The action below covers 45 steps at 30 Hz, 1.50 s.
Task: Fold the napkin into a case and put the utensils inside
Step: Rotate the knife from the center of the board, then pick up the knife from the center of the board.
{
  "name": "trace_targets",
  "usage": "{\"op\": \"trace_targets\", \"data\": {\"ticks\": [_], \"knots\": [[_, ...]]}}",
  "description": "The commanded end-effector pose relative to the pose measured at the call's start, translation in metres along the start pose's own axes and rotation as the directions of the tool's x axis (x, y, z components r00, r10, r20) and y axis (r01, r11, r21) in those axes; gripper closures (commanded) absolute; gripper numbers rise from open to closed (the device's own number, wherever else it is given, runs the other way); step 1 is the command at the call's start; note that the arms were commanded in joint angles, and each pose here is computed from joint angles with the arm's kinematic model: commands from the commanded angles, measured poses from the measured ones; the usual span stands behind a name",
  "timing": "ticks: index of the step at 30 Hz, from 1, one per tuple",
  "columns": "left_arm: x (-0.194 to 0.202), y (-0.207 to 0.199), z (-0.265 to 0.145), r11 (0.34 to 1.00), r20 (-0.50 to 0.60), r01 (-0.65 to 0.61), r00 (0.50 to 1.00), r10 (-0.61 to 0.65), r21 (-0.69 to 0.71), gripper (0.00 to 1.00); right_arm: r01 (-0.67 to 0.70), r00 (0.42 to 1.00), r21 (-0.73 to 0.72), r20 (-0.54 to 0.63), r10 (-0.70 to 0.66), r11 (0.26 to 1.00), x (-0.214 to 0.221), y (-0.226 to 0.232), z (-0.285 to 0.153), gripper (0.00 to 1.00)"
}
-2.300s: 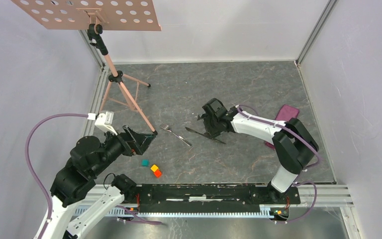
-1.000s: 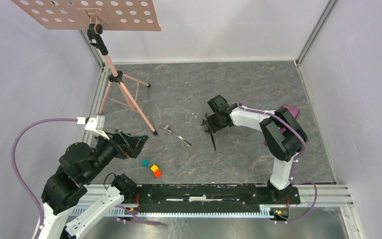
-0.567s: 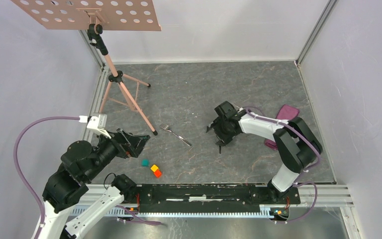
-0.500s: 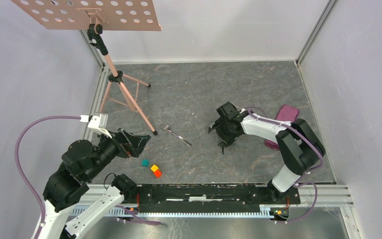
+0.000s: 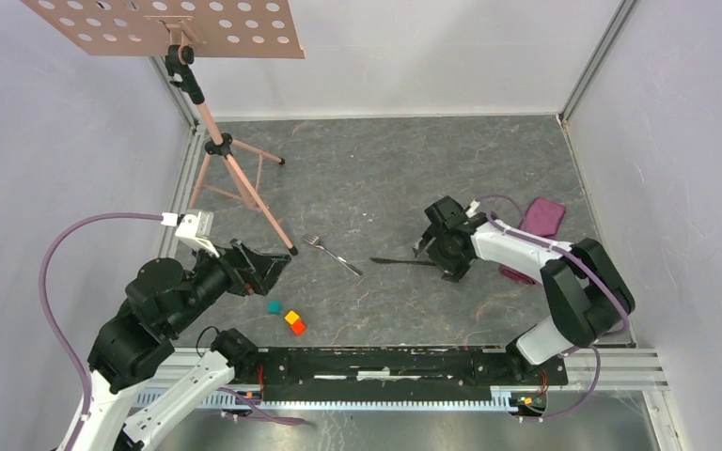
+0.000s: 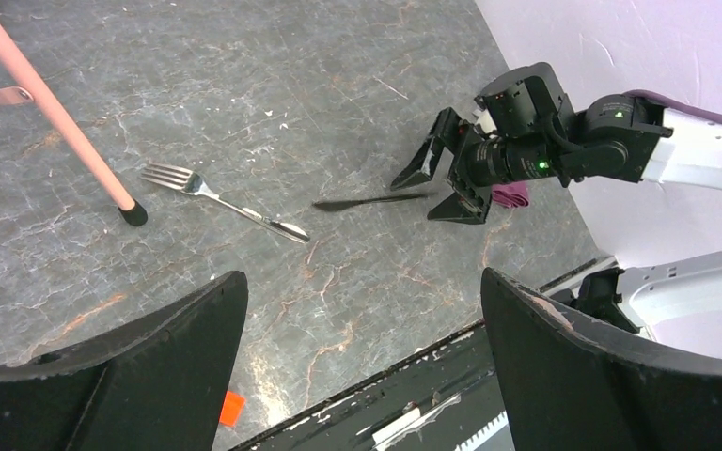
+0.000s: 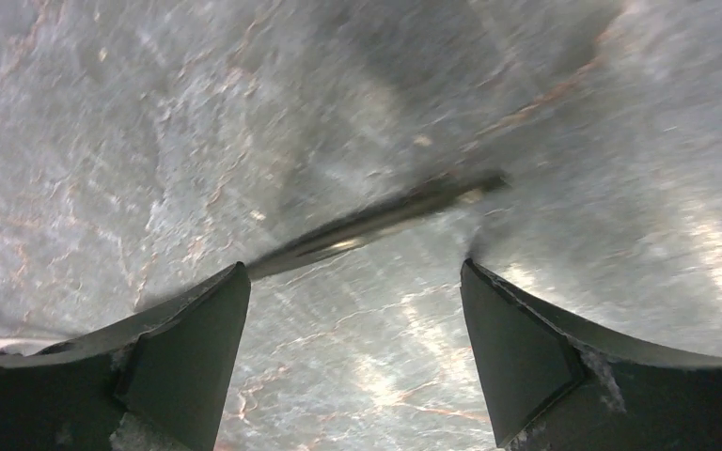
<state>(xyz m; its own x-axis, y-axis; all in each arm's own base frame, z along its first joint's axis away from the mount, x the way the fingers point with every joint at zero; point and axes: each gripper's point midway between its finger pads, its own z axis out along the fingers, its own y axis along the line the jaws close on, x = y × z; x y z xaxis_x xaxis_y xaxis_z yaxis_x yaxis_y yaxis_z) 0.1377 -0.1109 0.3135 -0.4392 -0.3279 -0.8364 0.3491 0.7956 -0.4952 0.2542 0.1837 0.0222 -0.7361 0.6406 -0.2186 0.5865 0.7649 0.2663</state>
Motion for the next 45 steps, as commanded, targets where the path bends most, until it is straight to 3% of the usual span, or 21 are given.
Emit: {"op": "trace_targets", "data": {"ticks": [1,10,15,25,30,33,36,42,45], "knots": [[-0.005,-0.009,0.005,0.999,0.012,-0.002,1.0,0.002,0.035,0.0,-0.004,0.996,0.106,0.089,-0.005,0.994,-0.021,-0.031,0.007,0.12],[-0.002,-0.006,0.009,1.0,0.004,-0.004,1.0,0.004,0.023,0.0,0.098,0.995,0.132,-0.013,-0.097,0.986,0.019,0.001,0.003,0.16],[-0.001,-0.008,0.011,0.999,-0.003,-0.002,1.0,0.002,0.033,0.0,0.172,0.985,0.266,-0.041,-0.168,0.948,0.043,-0.012,0.005,0.26],[0.0,-0.005,0.01,1.0,-0.006,-0.005,1.0,0.005,0.019,0.0,0.381,0.923,0.388,-0.11,-0.368,0.839,0.052,-0.043,0.024,0.74],[-0.001,-0.004,0.01,1.0,-0.003,-0.006,1.0,0.006,0.017,0.0,0.447,0.893,0.381,-0.134,-0.43,0.809,0.053,-0.05,0.027,0.8],[-0.001,-0.004,0.009,1.0,0.001,-0.006,1.0,0.006,0.016,0.0,0.485,0.873,0.354,-0.153,-0.462,0.799,0.054,-0.047,0.031,0.93],[-0.002,-0.002,0.007,1.0,0.007,-0.009,1.0,0.009,0.008,0.0,0.513,0.857,0.337,-0.157,-0.49,0.789,0.054,-0.046,0.034,0.99],[-0.001,-0.003,0.008,1.0,-0.002,-0.011,1.0,0.011,0.01,0.0,0.532,0.846,0.279,-0.148,-0.512,0.799,0.052,-0.055,0.04,1.0],[0.0,-0.002,0.009,1.0,-0.004,-0.013,1.0,0.013,0.006,0.0,0.587,0.806,0.269,-0.117,-0.58,0.763,0.041,-0.051,0.032,1.0]]}}
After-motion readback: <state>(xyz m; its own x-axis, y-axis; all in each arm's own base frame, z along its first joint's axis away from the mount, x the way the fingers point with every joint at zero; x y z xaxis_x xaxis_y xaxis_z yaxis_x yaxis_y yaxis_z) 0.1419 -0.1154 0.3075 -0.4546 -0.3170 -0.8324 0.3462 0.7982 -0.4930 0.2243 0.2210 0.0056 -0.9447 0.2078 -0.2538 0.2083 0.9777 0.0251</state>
